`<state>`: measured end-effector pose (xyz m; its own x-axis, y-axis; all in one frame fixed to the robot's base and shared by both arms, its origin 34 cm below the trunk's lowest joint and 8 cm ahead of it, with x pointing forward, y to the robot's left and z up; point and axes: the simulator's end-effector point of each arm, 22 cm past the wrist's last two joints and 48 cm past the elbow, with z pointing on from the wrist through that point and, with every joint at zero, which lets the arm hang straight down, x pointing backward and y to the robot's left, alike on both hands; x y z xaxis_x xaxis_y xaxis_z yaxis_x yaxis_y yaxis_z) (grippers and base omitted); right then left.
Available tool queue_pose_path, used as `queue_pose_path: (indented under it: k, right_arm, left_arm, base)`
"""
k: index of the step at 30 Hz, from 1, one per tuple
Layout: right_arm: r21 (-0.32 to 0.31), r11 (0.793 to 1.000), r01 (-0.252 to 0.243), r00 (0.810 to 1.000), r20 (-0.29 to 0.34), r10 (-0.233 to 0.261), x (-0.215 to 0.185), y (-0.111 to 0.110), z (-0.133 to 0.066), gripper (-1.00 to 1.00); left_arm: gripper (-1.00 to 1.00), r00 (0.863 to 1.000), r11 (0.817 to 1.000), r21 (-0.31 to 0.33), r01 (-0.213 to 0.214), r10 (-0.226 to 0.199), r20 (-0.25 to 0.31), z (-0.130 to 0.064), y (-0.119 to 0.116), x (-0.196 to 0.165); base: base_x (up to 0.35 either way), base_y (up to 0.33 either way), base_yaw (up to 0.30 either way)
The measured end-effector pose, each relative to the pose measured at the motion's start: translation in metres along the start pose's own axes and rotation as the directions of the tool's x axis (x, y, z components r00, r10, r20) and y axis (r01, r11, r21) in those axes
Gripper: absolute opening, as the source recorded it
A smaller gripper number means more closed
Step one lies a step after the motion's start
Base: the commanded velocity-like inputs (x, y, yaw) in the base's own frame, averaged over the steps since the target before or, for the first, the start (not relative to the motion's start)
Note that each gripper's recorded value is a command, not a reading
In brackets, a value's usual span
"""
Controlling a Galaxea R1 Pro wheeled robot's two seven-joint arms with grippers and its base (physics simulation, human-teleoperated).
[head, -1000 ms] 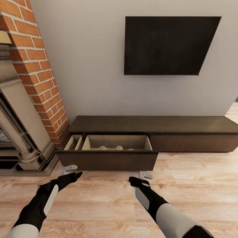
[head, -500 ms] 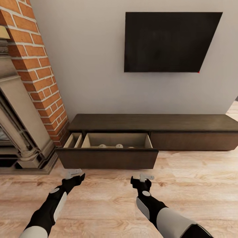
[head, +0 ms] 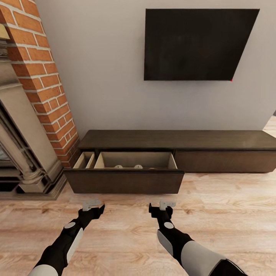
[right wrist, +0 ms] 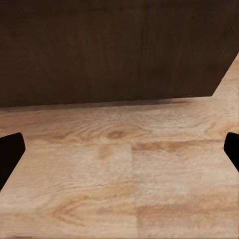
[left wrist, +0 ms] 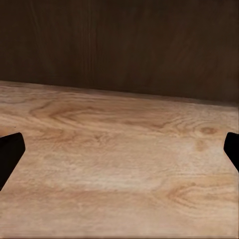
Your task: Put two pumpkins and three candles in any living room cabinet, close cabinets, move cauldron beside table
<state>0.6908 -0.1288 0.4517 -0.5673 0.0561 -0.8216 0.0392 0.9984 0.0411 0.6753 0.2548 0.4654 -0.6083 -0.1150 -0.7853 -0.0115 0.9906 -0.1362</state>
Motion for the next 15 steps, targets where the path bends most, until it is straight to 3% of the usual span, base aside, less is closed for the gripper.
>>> queue_pose_path:
  k: [15]
  right_arm:
    - [-0.022, 1.0, 0.007, 1.0, 0.004, -0.007, 0.03, 0.005, 0.012, 1.0]
  left_arm:
    - [1.0, 0.999, 1.0, -0.003, -0.009, 0.009, 0.047, 0.003, 0.008, 0.052]
  base:
    - [0.0, 0.0, 0.0]
